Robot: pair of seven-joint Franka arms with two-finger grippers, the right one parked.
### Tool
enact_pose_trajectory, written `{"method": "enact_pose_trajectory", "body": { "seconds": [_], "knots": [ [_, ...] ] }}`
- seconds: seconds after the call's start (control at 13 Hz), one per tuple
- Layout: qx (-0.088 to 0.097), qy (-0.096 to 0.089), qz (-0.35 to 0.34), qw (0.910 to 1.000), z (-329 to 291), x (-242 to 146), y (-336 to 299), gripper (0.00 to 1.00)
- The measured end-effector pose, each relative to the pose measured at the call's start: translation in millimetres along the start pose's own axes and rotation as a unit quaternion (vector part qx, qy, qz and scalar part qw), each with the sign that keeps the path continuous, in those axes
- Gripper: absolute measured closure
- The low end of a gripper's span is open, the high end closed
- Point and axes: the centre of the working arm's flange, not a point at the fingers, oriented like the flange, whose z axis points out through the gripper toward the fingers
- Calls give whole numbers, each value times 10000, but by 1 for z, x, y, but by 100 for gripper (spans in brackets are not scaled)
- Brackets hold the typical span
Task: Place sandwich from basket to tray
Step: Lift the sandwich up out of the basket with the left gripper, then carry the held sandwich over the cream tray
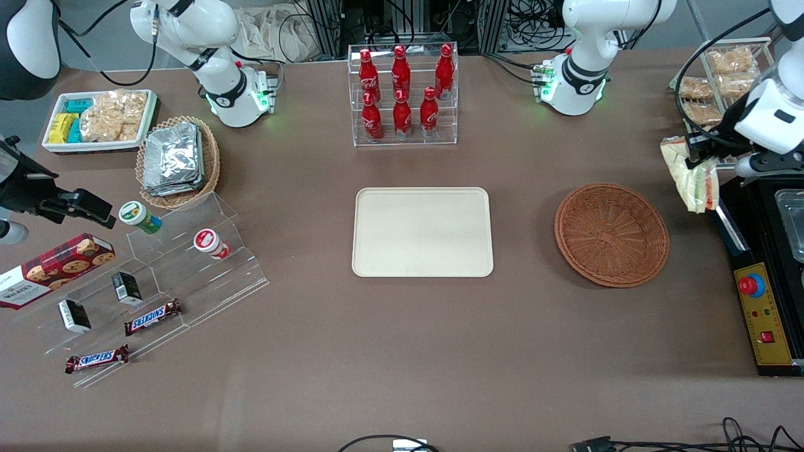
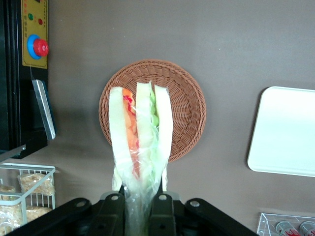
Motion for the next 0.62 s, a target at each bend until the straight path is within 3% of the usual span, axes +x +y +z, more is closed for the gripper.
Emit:
{"method": "enact_pose_trajectory", "body": {
  "seconds": [0.23, 0.62],
  "knots": [
    [6, -136, 31, 9999, 14, 16, 3, 82],
    [48, -102, 375, 9992, 10, 12, 42, 82]
  ]
}}
